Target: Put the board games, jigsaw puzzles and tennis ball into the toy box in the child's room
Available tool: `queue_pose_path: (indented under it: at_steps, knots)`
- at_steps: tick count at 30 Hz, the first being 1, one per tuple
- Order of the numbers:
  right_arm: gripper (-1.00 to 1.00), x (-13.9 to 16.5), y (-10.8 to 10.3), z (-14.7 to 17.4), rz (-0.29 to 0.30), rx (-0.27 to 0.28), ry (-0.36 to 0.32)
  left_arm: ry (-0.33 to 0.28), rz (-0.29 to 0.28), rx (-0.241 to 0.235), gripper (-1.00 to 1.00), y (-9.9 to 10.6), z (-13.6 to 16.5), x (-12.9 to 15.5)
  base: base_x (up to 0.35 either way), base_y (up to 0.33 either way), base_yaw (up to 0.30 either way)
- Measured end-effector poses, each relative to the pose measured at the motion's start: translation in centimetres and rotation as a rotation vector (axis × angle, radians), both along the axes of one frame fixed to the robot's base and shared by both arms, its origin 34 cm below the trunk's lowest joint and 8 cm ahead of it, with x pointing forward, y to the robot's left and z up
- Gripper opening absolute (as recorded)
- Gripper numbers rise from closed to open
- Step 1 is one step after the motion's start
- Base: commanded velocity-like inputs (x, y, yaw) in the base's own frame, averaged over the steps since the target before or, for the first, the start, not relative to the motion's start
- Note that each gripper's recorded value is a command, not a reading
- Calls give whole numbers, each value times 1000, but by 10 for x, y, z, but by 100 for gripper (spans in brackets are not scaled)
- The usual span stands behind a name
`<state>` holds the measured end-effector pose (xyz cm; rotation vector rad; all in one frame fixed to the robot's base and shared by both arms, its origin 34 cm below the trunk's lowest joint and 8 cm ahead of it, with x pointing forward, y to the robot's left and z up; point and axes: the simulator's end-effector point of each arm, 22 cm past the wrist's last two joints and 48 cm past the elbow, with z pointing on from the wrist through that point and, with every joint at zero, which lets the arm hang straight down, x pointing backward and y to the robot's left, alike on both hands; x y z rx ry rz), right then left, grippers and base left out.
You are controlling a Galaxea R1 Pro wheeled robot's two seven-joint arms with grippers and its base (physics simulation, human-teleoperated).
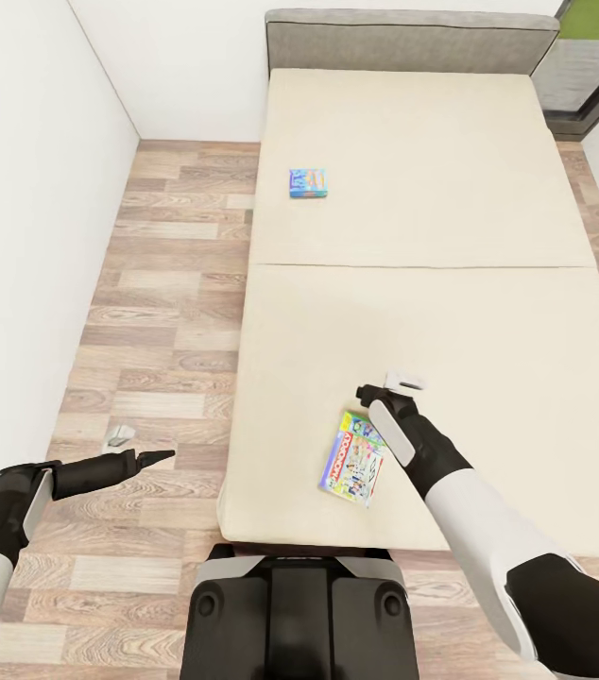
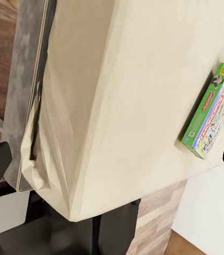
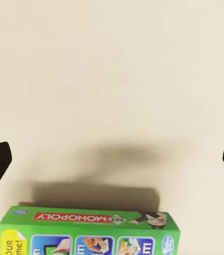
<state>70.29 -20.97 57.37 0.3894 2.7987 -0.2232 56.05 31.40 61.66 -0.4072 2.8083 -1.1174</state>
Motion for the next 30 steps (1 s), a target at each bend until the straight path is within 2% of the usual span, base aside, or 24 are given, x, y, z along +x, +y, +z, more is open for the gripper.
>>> queue_pose_path:
  at_steps: [13, 30]
  knots:
    - [100, -3, 0, -4, 0, 0, 8, 4, 0, 0, 100, 1, -2, -2, 0, 0, 0]
    - [100, -22, -2, -24, -2, -8, 51, 30, 5, 0, 100, 3, -13, -11, 0, 0, 0]
